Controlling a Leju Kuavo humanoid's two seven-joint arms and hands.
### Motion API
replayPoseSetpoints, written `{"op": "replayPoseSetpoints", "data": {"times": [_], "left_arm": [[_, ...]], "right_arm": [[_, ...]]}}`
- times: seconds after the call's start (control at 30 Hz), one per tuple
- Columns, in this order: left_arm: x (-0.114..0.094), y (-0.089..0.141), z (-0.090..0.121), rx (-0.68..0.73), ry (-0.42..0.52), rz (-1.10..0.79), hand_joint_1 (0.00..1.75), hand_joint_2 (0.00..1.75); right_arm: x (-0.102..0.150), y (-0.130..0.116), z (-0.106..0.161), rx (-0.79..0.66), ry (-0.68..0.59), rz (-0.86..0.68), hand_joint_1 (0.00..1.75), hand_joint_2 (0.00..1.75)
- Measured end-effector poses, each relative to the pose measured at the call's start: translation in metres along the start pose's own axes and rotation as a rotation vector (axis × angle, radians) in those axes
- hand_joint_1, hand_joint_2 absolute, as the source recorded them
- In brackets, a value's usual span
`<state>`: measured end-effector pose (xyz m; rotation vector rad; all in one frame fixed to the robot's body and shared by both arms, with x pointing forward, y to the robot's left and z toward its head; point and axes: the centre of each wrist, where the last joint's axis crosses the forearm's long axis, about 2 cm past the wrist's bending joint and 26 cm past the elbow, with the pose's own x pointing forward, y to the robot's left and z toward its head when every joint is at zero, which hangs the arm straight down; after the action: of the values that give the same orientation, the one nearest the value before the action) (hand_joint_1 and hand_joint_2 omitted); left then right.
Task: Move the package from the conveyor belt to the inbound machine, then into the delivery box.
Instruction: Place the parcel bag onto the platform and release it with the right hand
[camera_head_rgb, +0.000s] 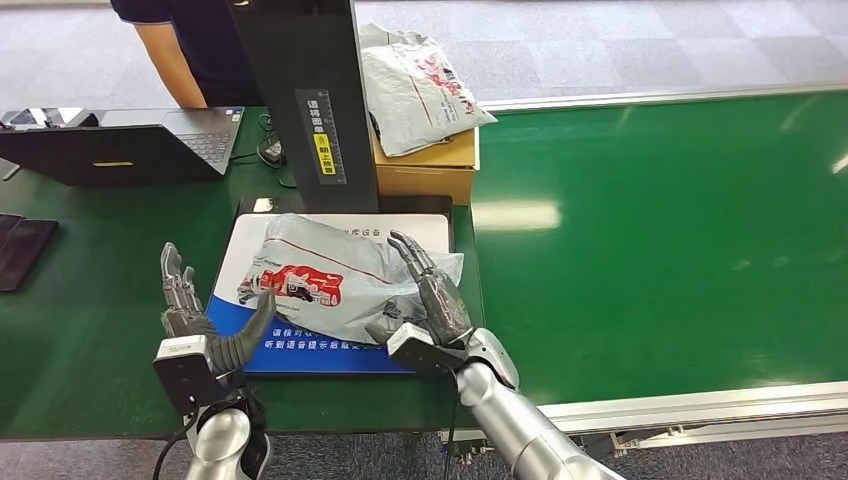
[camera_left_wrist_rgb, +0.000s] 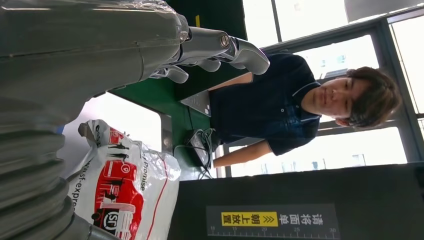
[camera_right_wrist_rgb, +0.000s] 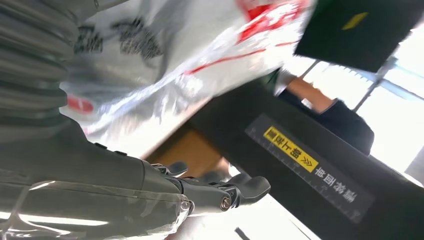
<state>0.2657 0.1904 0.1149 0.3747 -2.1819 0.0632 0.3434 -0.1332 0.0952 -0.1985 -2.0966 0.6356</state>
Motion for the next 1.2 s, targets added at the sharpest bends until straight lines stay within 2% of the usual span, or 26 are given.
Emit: {"op": "replayPoseSetpoints", "data": {"times": [0.13, 0.4, 0.73, 0.97, 1.2], "left_arm": [[0.0, 0.0, 0.0, -0.005, -0.004, 0.002, 0.0, 1.75], [0.0, 0.001, 0.0, -0.009, -0.01, -0.015, 0.0, 1.75], [-0.001, 0.006, -0.006, -0.121, -0.032, -0.176, 0.0, 1.75], [0.001, 0.005, -0.029, -0.294, -0.085, -0.32, 0.0, 1.75], [0.001, 0.002, -0.064, -0.504, -0.091, -0.406, 0.0, 1.75]], "right_arm": [[0.005, -0.005, 0.004, -0.026, 0.024, -0.263, 0.0, 1.75], [0.014, -0.027, 0.011, -0.115, -0.048, -0.523, 0.0, 1.75], [0.043, -0.061, 0.042, -0.301, -0.175, -0.517, 0.0, 1.75], [0.059, -0.089, 0.063, -0.414, -0.235, -0.488, 0.0, 1.75], [0.061, -0.104, 0.071, -0.458, -0.248, -0.462, 0.0, 1.75]]}}
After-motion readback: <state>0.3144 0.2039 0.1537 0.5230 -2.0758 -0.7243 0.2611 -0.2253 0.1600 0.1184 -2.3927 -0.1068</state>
